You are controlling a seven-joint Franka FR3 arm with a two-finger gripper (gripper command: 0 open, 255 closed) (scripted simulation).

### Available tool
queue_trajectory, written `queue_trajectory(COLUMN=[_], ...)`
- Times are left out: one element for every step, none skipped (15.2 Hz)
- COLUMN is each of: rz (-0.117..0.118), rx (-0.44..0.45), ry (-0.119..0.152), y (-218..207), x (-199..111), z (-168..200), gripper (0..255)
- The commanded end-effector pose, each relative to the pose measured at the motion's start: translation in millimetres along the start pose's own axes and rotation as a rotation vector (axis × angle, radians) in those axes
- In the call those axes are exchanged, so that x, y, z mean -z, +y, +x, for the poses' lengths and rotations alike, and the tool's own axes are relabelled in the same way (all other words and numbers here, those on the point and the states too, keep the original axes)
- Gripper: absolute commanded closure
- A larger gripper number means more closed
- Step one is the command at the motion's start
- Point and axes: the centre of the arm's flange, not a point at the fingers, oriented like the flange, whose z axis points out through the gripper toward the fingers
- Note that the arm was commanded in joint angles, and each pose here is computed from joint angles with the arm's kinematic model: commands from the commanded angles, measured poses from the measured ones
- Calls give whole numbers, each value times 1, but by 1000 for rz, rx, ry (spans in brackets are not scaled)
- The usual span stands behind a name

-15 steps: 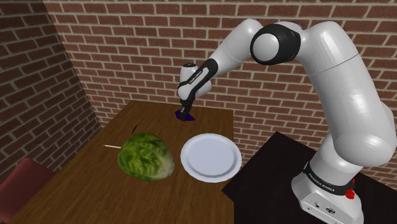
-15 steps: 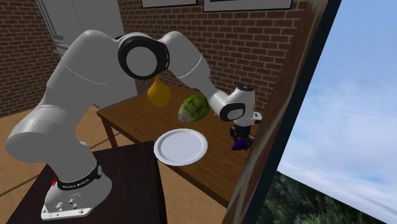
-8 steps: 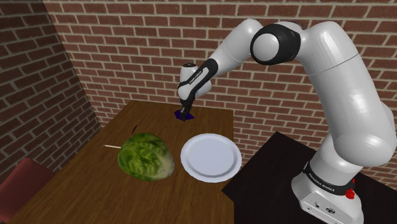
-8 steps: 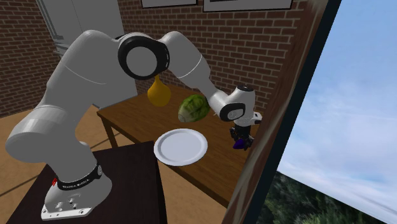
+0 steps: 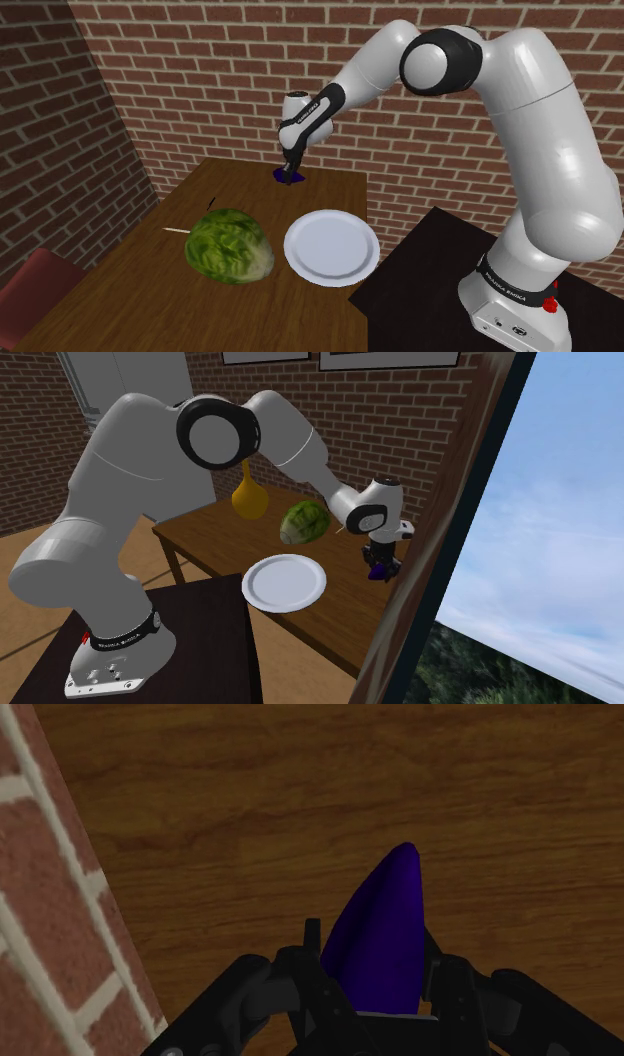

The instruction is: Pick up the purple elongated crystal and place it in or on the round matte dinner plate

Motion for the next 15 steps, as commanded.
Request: queue_trajectory(rz=[0, 0, 0, 0, 0, 0, 0, 0, 0, 0, 0, 0, 0, 0, 0], rx=[0, 0, 0, 0, 0, 0, 0, 0, 0, 0, 0, 0, 0, 0, 0], ry=[0, 0, 0, 0, 0, 0, 0, 0, 0, 0, 0, 0, 0, 0, 0], y=[0, 0, 1, 1, 1, 1, 1, 1, 1, 2, 2, -7, -16, -25, -34], x=[11, 16, 21, 26, 32, 37, 42, 47, 53, 58, 62, 64, 65, 66, 68], z=[1, 1, 2, 3, 3, 4, 4, 5, 6, 6, 7, -3, -12, -22, -31], gripper=[255, 255, 255, 255, 255, 255, 255, 255, 255, 255, 255, 255, 255, 255, 255])
